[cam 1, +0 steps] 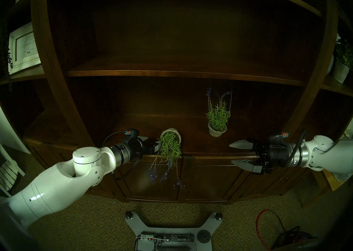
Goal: Place the fake decorative plant upright
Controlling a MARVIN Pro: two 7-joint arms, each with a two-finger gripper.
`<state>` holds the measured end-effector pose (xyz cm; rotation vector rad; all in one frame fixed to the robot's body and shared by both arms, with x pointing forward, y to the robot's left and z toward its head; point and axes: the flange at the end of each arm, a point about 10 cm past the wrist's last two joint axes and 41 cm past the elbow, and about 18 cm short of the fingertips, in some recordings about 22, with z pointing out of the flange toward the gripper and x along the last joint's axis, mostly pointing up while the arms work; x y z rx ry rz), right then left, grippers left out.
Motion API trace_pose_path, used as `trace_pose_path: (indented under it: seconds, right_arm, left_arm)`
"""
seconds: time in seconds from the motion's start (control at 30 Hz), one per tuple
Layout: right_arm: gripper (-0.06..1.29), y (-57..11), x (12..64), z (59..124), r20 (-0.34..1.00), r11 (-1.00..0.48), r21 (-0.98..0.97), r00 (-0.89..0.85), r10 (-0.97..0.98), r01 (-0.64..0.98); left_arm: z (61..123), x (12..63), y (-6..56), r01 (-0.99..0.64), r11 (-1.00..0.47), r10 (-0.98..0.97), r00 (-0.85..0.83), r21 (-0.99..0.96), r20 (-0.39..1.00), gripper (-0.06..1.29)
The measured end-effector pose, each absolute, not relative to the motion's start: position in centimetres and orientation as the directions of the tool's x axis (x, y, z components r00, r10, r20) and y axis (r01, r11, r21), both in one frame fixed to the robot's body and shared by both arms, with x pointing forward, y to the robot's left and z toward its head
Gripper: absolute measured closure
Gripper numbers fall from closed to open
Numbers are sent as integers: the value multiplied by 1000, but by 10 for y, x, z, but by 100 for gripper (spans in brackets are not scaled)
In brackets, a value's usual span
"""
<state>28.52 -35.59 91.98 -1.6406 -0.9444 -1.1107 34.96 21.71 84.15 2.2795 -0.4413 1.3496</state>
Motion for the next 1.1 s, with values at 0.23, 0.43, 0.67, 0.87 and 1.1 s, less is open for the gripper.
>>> trace_pose_path:
  seconds: [0.23, 0.43, 0.67, 0.87, 1.1]
  right_arm:
    - [1, -356, 285, 920, 953, -311, -254, 292, 80, 916]
    - [1, -357, 282, 918, 952, -336, -260, 297, 66, 905]
    - [1, -358, 276, 913, 950, -364, -269, 309, 55, 892]
    - [1, -359, 270, 911, 948, -388, -273, 314, 46, 880]
    - [1, -359, 264, 912, 949, -406, -271, 312, 37, 873]
  left_arm:
    - [834, 362, 208, -497, -841, -53, 466, 212, 883, 0]
    - [829, 374, 200, -506, -838, -60, 456, 203, 888, 0]
    - [826, 388, 193, -519, -834, -70, 439, 189, 896, 0]
    - [823, 400, 186, -534, -828, -87, 425, 172, 901, 0]
    - [820, 409, 179, -553, -818, -105, 413, 158, 905, 0]
